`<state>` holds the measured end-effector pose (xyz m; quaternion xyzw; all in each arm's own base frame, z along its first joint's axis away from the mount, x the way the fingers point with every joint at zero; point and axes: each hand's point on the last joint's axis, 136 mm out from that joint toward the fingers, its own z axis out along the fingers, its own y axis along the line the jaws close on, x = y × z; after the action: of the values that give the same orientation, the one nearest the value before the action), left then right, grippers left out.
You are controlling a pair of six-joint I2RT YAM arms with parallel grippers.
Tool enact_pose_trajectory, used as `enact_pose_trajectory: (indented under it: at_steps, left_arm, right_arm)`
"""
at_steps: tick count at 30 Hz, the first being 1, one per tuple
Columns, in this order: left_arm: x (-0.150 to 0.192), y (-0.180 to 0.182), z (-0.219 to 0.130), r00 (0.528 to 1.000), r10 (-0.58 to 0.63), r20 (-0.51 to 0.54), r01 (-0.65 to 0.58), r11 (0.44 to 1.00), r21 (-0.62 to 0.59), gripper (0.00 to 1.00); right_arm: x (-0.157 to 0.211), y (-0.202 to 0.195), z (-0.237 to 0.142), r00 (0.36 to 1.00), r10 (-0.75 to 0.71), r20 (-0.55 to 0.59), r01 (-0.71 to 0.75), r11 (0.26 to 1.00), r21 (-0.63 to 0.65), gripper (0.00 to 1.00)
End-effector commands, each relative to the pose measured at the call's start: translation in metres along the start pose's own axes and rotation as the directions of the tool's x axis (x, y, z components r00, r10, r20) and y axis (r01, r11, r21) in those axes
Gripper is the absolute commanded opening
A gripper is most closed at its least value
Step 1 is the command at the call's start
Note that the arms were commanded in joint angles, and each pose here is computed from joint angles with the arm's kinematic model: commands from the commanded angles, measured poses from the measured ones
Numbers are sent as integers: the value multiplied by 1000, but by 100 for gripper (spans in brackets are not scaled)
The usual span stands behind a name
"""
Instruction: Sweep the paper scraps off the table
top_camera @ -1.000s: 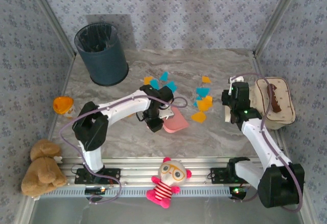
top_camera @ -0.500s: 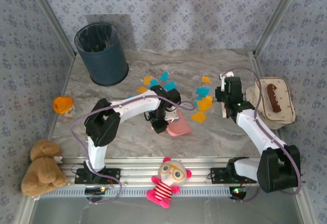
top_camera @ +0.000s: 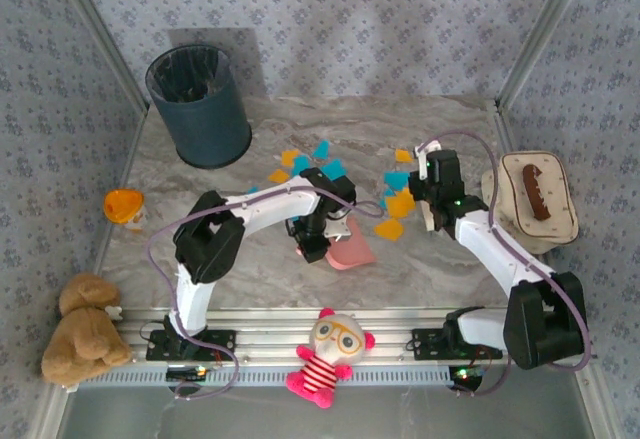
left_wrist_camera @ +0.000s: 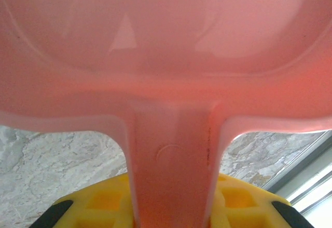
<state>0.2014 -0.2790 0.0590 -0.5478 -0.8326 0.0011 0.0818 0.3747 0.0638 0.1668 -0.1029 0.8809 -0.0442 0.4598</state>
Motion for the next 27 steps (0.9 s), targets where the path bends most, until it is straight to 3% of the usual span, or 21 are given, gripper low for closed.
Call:
enact_pose_trajectory:
  at_steps: [1,27]
  left_arm:
    - [-2,-7,0,999,34,-22,-33,999,29,0]
    - [-39,12,3,999,-15,32,16,999,-28,0]
  right_arm:
    - [1,16,0,1000,4,-7,-4,998,-62,0]
    - [-6,90,-30,998,58,39,-40,932,-361,0]
